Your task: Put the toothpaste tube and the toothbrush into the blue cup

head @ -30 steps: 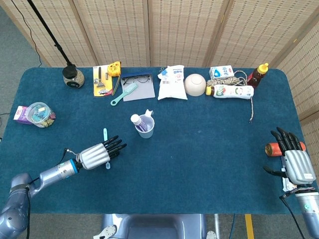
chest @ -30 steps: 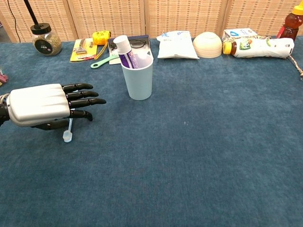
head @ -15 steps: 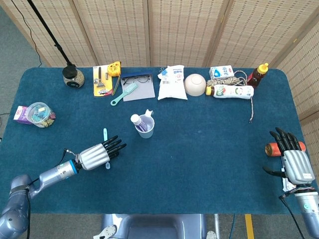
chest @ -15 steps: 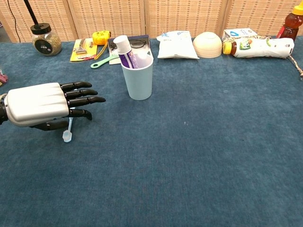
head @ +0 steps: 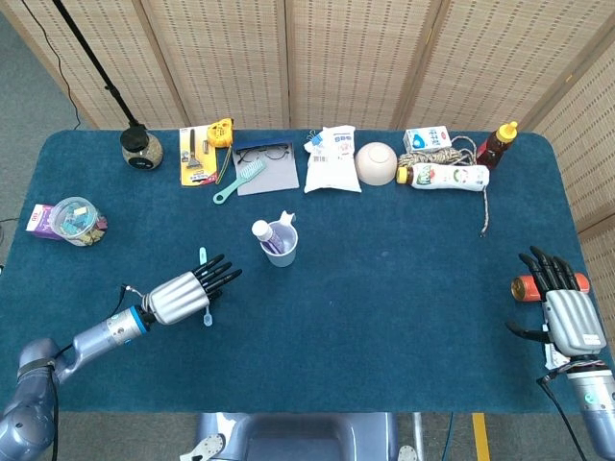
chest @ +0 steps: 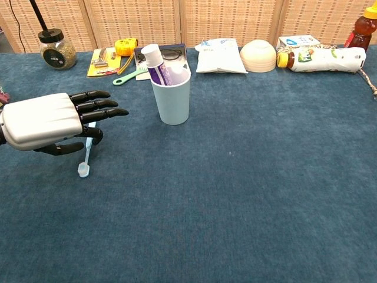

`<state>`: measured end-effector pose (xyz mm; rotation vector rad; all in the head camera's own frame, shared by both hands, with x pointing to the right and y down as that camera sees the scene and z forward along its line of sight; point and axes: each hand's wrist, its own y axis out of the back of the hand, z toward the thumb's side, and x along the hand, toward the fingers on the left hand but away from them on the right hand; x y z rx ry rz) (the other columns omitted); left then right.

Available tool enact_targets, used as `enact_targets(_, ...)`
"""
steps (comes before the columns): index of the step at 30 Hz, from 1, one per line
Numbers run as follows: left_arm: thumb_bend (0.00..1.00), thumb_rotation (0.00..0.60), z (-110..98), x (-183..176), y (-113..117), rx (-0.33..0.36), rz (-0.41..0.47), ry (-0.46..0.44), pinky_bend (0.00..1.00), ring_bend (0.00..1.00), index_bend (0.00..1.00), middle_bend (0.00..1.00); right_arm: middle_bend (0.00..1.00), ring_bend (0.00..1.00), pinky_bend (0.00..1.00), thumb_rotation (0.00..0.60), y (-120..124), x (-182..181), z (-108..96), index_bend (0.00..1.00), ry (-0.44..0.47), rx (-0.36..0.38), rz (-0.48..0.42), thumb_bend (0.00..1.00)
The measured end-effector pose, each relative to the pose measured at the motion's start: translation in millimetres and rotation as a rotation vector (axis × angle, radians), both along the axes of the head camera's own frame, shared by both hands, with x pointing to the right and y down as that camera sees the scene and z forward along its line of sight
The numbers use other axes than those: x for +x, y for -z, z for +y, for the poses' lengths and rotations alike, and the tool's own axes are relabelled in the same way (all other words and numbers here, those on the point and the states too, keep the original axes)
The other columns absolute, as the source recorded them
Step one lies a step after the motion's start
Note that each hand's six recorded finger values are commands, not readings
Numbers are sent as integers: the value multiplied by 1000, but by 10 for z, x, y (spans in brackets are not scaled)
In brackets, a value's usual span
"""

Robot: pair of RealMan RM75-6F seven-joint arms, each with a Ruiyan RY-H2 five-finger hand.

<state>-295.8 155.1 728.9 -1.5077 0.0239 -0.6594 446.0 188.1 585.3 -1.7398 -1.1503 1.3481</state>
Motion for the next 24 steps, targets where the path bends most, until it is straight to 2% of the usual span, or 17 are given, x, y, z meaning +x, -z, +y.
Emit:
enact_targets(10, 423, 600, 9, -49, -15, -5, -14, 7, 12, 0, 459, 0, 0, 0, 0, 600, -12, -15, 7, 0, 3, -3, 3, 0)
enact_targets(18, 317, 600, -1, -40, -42, -8, -22, 15, 12, 0, 422, 0, 0, 0, 0, 600, -9, -6, 4, 0, -1, -3, 4, 0)
enact_targets(24, 307, 600, -8, -45, -37, -2, -23, 18, 12, 0, 418, 0, 0, 0, 0, 600, -13, -13, 3, 0, 2, -5, 3, 0)
